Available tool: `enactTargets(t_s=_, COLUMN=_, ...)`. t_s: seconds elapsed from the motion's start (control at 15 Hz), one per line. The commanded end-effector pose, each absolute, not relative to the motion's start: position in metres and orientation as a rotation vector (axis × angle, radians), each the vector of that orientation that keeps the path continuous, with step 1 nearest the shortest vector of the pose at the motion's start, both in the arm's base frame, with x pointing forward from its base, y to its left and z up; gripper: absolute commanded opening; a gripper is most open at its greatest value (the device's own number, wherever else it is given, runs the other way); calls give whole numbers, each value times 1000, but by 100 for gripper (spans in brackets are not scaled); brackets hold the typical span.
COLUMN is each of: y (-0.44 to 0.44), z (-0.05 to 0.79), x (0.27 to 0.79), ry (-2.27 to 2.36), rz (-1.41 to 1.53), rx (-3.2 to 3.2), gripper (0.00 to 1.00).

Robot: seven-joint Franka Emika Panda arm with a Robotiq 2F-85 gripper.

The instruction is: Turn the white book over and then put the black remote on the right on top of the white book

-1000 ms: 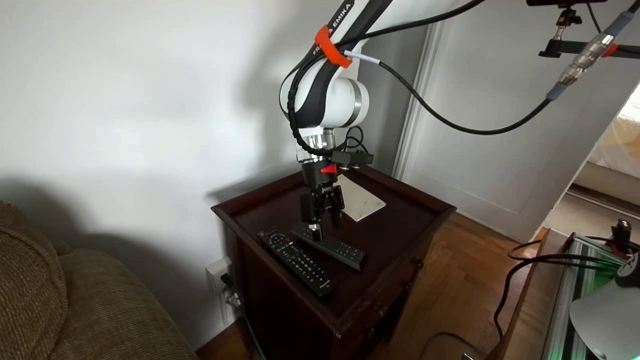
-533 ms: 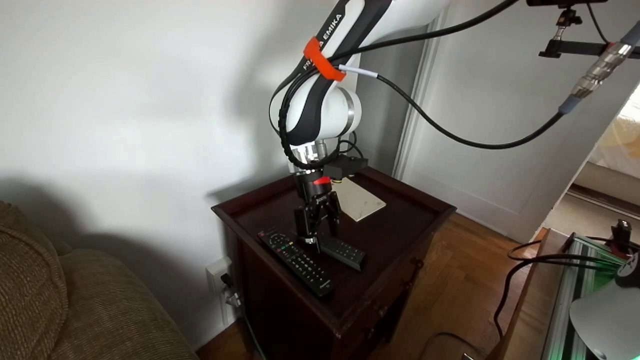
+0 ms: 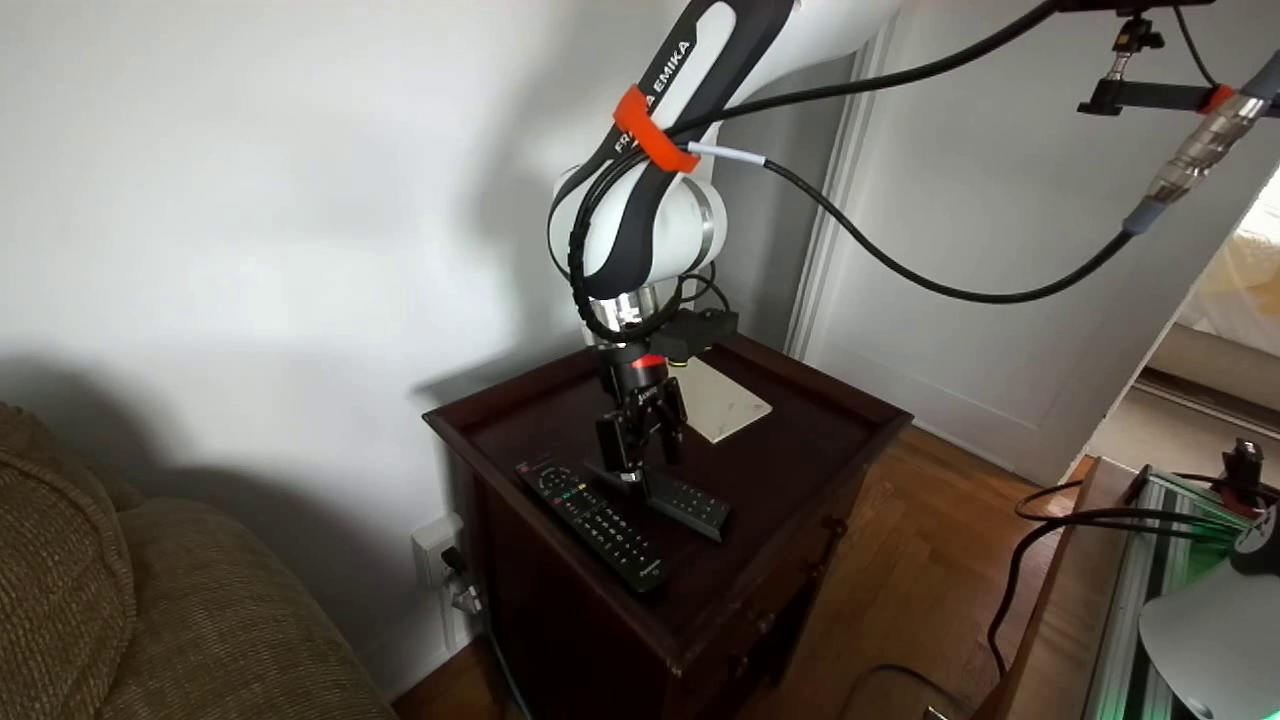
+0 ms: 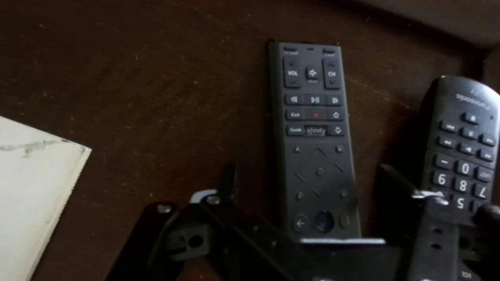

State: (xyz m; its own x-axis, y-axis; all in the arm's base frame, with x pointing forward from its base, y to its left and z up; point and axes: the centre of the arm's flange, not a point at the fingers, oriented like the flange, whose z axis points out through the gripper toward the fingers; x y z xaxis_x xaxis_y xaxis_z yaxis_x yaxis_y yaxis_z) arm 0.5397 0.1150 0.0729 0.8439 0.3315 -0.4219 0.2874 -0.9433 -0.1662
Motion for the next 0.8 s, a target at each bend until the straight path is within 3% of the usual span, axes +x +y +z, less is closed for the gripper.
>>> enactTargets(t_s=0.0, y=116, z=68, x=535, ry=-500, rz=673, rx=-2951, gripper=58)
enactTargets(t_s=0.07, y=117, z=68, x=535, ry=-504, rz=676, rx=-2949, gripper=87)
enactTargets(t_s=0.33, y=120, z=65, x=536, ry=-517, rz=682, rx=-2945, gripper=100)
enactTargets(t_s=0.53, y=121, z=63, x=536, ry=-518, rz=685, rx=-2943, gripper=98)
enactTargets(t_s=0.6, y=120, z=63, x=536, ry=-516, rz=685, rx=-2944, gripper=75)
enactTargets(t_s=0.73, y=120, z=62, x=537, ry=-515, rz=679, rx=-2948, gripper=73)
